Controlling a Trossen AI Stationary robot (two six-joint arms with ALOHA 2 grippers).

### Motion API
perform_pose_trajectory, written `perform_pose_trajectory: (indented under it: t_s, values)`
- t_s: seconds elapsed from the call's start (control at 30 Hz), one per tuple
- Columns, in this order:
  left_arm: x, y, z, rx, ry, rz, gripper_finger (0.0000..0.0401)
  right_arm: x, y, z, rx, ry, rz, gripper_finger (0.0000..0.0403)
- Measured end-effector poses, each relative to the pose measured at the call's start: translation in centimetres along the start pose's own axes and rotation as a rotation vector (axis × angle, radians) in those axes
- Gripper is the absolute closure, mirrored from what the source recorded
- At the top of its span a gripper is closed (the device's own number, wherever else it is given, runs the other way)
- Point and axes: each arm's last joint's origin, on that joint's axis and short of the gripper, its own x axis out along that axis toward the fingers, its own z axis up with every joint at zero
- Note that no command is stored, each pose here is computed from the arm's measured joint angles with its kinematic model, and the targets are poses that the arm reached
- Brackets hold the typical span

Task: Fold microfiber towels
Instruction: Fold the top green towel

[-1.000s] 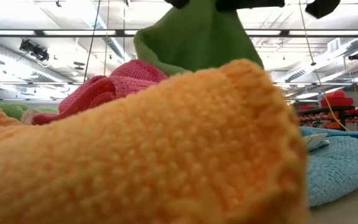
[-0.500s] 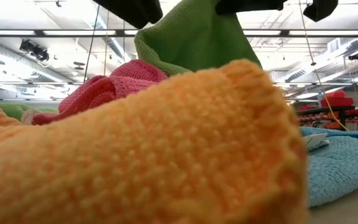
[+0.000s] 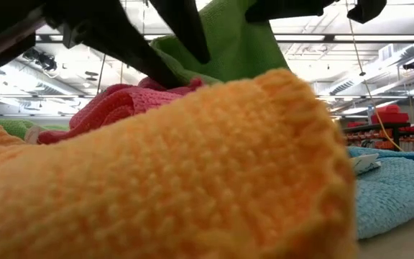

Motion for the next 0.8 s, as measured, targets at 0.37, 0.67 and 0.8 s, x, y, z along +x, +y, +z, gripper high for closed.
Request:
perform_pose_trajectory:
  t_s: [0.37, 0.67, 0.8]
  values:
    - [-2.2, 1.8, 0.7, -0.149, -0.06, 0.021, 0.029, 0.2, -0.2, -0.1, 0.008, 0.008, -0.004, 0.0387]
    - [-1.1, 2.4, 0.2, -0.187, -0.039, -0.005, 0.0263, 0.2, -0.1, -0.1, 0.025, 0.002, 0.008, 0.0387]
    - [-0.8, 2.5, 0.2, -0.19, -0.056, -0.054, 0.0239, 0.2, -0.1, -0.1, 0.026, 0.002, 0.008, 0.0387]
